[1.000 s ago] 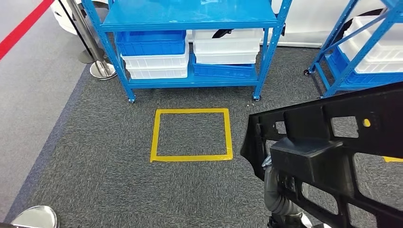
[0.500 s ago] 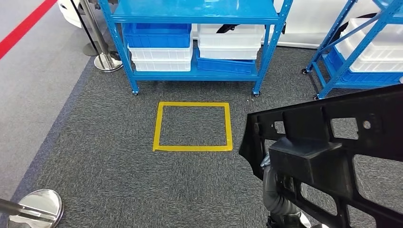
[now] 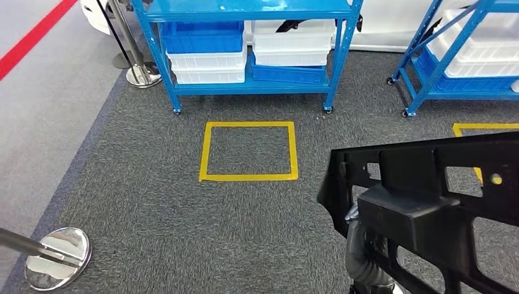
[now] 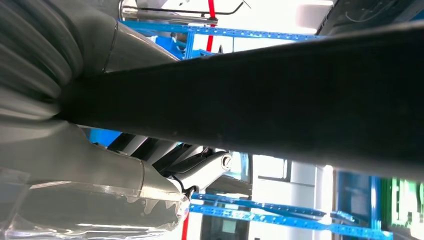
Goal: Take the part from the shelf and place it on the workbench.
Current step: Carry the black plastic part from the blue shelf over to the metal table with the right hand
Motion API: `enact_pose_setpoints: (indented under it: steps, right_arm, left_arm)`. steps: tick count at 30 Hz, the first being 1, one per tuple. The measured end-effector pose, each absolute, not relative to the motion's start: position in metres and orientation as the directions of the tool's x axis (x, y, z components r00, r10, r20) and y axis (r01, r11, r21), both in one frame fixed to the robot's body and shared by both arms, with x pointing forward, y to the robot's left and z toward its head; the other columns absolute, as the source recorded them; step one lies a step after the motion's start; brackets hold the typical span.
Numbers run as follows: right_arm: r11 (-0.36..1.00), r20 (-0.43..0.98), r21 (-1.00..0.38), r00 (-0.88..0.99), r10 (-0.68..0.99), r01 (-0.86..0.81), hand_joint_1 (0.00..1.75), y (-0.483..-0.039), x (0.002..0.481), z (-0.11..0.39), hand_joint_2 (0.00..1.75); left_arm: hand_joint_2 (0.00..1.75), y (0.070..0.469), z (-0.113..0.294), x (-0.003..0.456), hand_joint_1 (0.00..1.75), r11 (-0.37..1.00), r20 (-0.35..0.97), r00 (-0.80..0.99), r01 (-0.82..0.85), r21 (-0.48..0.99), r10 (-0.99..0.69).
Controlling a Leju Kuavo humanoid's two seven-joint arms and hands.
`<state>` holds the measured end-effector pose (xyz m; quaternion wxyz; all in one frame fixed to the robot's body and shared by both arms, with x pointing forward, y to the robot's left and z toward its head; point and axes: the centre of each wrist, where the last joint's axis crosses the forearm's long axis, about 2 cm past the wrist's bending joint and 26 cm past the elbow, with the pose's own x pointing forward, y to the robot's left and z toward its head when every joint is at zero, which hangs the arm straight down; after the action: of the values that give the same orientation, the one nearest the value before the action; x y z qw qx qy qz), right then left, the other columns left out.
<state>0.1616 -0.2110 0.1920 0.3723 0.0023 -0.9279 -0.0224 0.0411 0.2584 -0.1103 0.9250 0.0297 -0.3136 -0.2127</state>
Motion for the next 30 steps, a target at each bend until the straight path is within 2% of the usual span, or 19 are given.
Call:
enact_pose_setpoints:
  steps: [6,17,30]
  right_arm:
    - [0.998,0.698,0.049,-0.716,-0.005,0.042,1.75,-0.21,0.158,0.19,1.75]
    - [0.977,0.639,0.019,-0.754,0.151,0.212,1.75,-0.213,0.154,0.192,1.75]
    - [0.97,0.648,0.009,-0.741,0.178,0.242,1.75,-0.214,0.15,0.19,1.75]
  left_arm:
    - [1.75,0.261,-0.11,0.04,0.0,0.903,0.526,0.736,0.37,0.217,-0.427]
    - [1.75,0.262,-0.111,0.04,0.0,0.899,0.505,0.744,0.376,0.224,-0.437]
    - [1.75,0.263,-0.11,0.041,0.0,0.897,0.51,0.738,0.382,0.224,-0.442]
